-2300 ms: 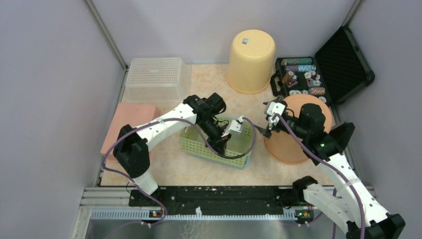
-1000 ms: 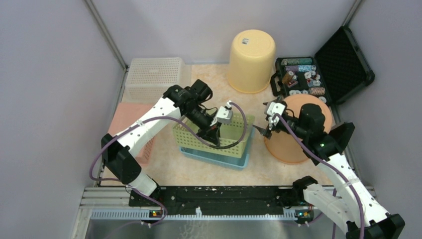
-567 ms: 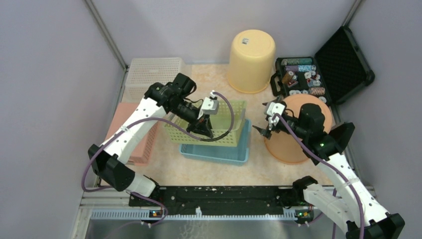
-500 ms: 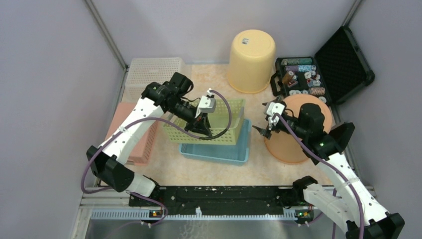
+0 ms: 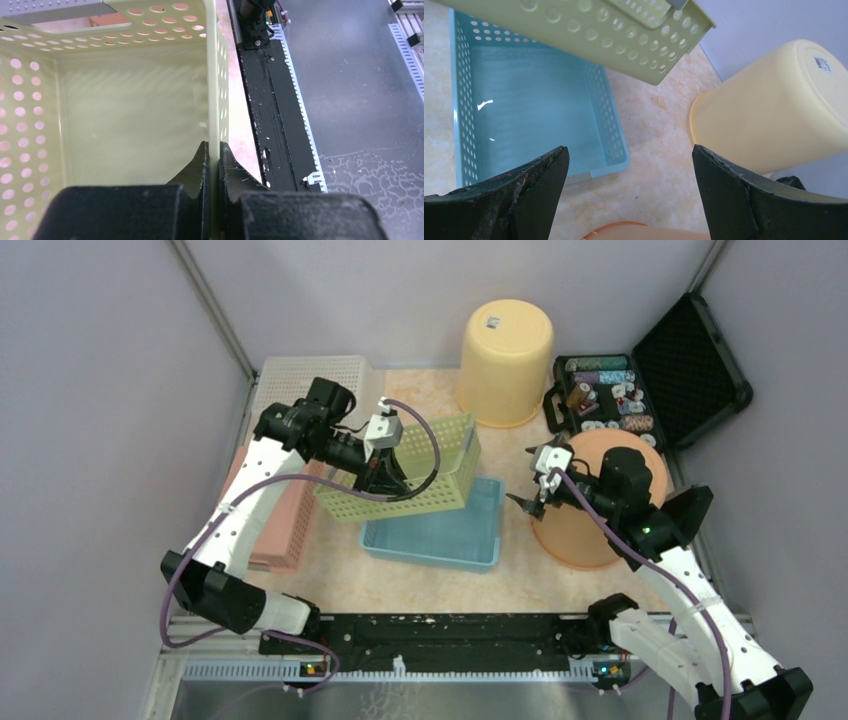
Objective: Turn the large container upside down
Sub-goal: Pick up the container from the container, then adjust the container at the center of the board.
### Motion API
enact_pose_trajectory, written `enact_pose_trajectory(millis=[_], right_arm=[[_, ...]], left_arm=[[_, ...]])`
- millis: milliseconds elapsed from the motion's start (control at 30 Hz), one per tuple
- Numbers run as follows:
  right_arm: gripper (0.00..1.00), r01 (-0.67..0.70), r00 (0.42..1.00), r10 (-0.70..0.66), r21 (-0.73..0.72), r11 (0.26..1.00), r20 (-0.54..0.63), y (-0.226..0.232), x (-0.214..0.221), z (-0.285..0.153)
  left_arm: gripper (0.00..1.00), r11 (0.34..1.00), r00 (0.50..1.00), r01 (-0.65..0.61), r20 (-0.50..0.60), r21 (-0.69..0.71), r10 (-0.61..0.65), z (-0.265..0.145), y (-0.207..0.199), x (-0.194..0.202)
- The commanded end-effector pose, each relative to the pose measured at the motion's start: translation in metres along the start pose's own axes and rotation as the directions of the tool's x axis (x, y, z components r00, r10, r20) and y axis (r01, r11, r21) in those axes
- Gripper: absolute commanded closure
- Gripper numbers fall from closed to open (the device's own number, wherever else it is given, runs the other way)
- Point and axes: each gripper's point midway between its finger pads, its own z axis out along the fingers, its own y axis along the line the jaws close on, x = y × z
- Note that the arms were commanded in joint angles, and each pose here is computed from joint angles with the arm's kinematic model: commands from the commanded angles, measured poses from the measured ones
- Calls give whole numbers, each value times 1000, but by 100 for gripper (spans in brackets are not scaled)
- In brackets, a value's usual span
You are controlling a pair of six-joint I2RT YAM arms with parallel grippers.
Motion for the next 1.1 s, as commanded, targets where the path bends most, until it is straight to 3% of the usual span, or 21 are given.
enact_pose_trajectory(millis=[0, 233, 400, 600, 733, 967, 1067], right_arm=[[7, 26, 999, -25, -12, 1000, 36, -1, -7, 0], [7, 15, 998, -12, -63, 998, 54, 8, -7, 4], [9, 7, 998, -1, -86, 996, 68, 5, -13, 13], [12, -35, 998, 40, -84, 996, 57, -14, -28, 37], [15, -67, 997, 69, -76, 995, 31, -31, -35, 62], [19, -148, 988, 146, -27, 989, -57, -43, -23, 119], [21, -191, 978, 188, -34, 981, -86, -38, -11, 142]], left_arm=[[100, 993, 987, -116, 113, -26, 118, -17, -11, -32], [100, 983, 974, -137, 165, -119, 156, -39, -9, -40], [100, 964, 973, -150, 141, -219, 183, -47, 0, -45], [100, 841, 952, -221, 78, -494, 296, -78, 20, -73], [100, 800, 965, -129, 113, -586, 238, -91, 40, -84], [100, 747, 964, 11, 207, -664, 170, -114, 67, -68], [100, 753, 951, 64, 269, -654, 152, -124, 66, -67]])
